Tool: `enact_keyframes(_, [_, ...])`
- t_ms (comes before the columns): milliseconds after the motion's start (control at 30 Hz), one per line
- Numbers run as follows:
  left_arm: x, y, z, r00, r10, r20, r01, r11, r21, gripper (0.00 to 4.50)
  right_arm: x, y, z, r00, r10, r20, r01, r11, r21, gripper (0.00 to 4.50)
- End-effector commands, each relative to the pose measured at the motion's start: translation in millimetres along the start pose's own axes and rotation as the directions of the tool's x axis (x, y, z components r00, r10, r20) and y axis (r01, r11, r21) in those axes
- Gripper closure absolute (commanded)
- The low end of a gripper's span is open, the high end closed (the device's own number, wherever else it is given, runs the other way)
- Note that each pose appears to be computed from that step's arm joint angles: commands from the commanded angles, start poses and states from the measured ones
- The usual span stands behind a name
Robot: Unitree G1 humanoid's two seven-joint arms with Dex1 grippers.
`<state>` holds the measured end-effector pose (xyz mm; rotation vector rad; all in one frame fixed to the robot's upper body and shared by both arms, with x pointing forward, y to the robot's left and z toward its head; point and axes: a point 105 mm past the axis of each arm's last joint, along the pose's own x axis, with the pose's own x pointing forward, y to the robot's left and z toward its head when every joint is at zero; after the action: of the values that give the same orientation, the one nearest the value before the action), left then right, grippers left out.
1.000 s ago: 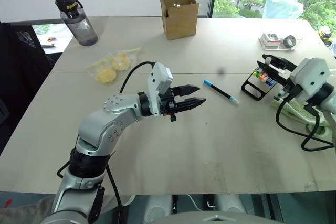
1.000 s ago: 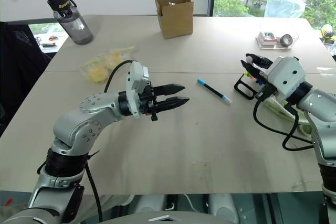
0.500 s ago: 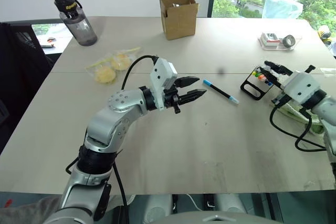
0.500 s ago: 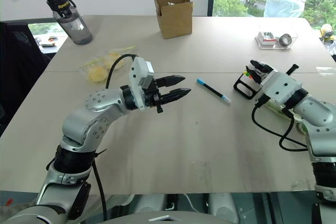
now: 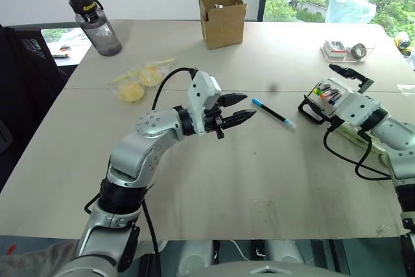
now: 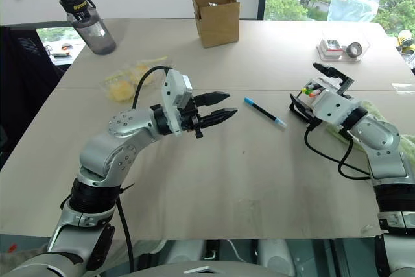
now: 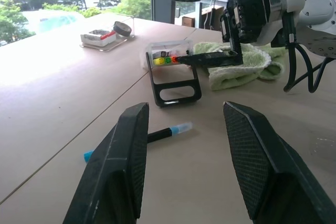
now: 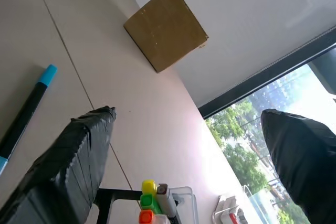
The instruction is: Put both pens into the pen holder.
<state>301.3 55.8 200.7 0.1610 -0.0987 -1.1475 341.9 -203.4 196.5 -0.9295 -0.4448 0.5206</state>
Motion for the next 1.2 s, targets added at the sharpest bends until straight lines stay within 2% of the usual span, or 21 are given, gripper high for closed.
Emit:
enact_keyframes(33, [-1, 0, 13, 0.999, 0.000, 0.034, -0.002, 0.999, 0.046, 2.23, 0, -25, 23, 0.992, -0.094, 0.090, 0.096, 0.995, -0.022, 0.05])
enact_keyframes(133, [-3, 0, 8, 1.000, -0.013, 0.012, 0.012, 0.999, 0.042, 2.23, 5, -29, 39, 0.983, -0.117, 0.141, 0.111, 0.992, 0.054, 0.05])
enact_keyframes(233, [-10, -2, 1, 0.999, -0.040, -0.009, 0.040, 0.999, -0.005, 2.23, 15, -11, 48, 0.986, -0.050, 0.160, 0.010, 0.971, 0.240, 0.05])
enact_keyframes(333, [-16, -1, -6, 0.998, -0.052, -0.045, 0.051, 0.999, -0.019, 2.23, 20, 11, 49, 0.988, 0.037, 0.151, -0.096, 0.907, 0.410, 0.05])
enact_keyframes(433, [-28, 3, -18, 0.993, -0.049, -0.107, 0.044, 0.998, -0.048, 2.23, 24, 39, 32, 0.987, 0.116, 0.115, -0.162, 0.792, 0.589, 0.05])
enact_keyframes(533, [-38, 6, -31, 0.985, -0.034, -0.166, 0.026, 0.998, -0.053, 2.23, 24, 60, 10, 0.976, 0.216, 0.044, -0.190, 0.728, 0.658, 0.05])
enact_keyframes(633, [-46, 7, -39, 0.979, -0.018, -0.201, 0.007, 0.998, -0.056, 2.23, 27, 67, -3, 0.969, 0.246, 0.018, -0.184, 0.673, 0.717, 0.05])
enact_keyframes(833, [-51, 8, -38, 0.975, 0.000, -0.224, -0.005, 1.000, -0.020, 2.23, 33, 83, -28, 0.945, 0.323, -0.046, -0.184, 0.645, 0.742, 0.05])
enact_keyframes(933, [-47, 10, -33, 0.977, 0.003, -0.213, -0.003, 1.000, 0.000, 2.23, 30, 101, -42, 0.915, 0.393, -0.093, -0.160, 0.565, 0.809, 0.76])
enact_keyframes(1000, [-46, 12, -31, 0.978, 0.001, -0.210, 0.001, 1.000, 0.009, 2.23, 26, 112, -44, 0.889, 0.446, -0.101, -0.186, 0.556, 0.810, 1.63])
enact_keyframes(1033, [-45, 12, -30, 0.978, 0.000, -0.209, 0.002, 1.000, 0.012, 2.23, 26, 113, -42, 0.891, 0.444, -0.094, -0.192, 0.556, 0.808, 2.29])
enact_keyframes(1100, [-45, 14, -29, 0.978, 0.000, -0.209, 0.004, 1.000, 0.016, 2.23, 28, 109, -37, 0.910, 0.408, -0.073, -0.176, 0.540, 0.823, 3.18])
enact_keyframes(1200, [-43, 17, -28, 0.979, 0.003, -0.203, 0.002, 1.000, 0.024, 2.23, 24, 98, -31, 0.927, 0.370, -0.058, -0.175, 0.563, 0.808, 4.43])
